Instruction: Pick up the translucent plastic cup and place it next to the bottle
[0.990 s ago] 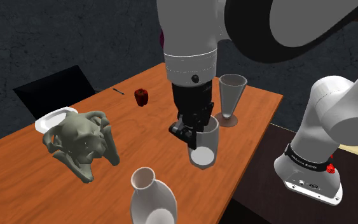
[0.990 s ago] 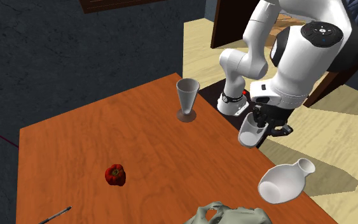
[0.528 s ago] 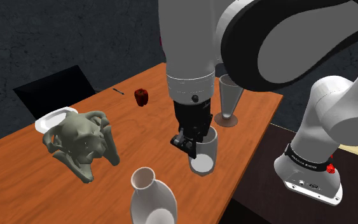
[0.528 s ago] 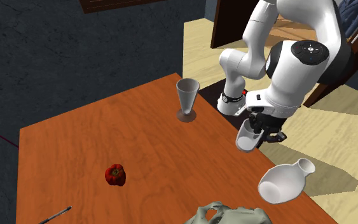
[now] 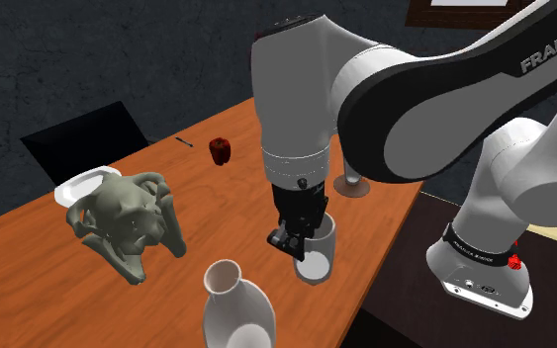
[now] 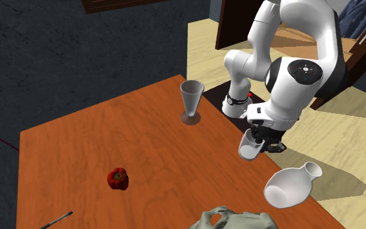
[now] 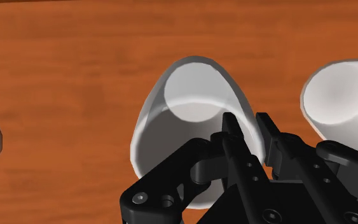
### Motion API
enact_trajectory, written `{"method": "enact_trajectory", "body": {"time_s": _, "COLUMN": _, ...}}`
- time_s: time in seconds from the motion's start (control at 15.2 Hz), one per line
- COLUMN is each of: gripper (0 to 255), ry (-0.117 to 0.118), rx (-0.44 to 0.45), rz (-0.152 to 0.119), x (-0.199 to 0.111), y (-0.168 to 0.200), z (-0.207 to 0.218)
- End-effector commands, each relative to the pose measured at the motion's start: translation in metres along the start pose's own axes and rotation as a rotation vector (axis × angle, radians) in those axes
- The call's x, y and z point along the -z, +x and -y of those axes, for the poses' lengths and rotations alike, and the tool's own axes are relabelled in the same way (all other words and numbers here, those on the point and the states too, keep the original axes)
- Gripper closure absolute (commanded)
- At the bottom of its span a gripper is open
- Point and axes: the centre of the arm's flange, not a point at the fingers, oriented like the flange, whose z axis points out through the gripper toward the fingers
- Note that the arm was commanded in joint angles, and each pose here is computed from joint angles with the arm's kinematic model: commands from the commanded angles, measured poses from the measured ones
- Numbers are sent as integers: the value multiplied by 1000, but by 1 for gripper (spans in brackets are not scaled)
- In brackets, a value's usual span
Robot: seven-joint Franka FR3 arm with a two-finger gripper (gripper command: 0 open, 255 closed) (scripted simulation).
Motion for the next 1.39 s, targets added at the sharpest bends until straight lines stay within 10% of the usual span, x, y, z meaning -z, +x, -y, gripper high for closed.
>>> {"method": "enact_trajectory", "body": {"time_s": 0.0, "gripper": 255, "ry": 1, "rx": 0, "rz": -1, "x": -10, "y": 0, "z": 0}}
{"method": "enact_trajectory", "body": {"time_s": 0.73, "gripper": 255, "ry": 1, "rx": 0, "rz": -1, "x": -28, "y": 2, "z": 0}}
{"method": "enact_trajectory", "body": {"time_s": 0.79, "gripper": 0, "ry": 1, "rx": 0, "rz": -1, "x": -28, "y": 2, "z": 0}}
{"method": "enact_trajectory", "body": {"time_s": 1.32, "gripper": 0, "ry": 1, "rx": 0, "rz": -1, "x": 12, "y": 2, "z": 0}}
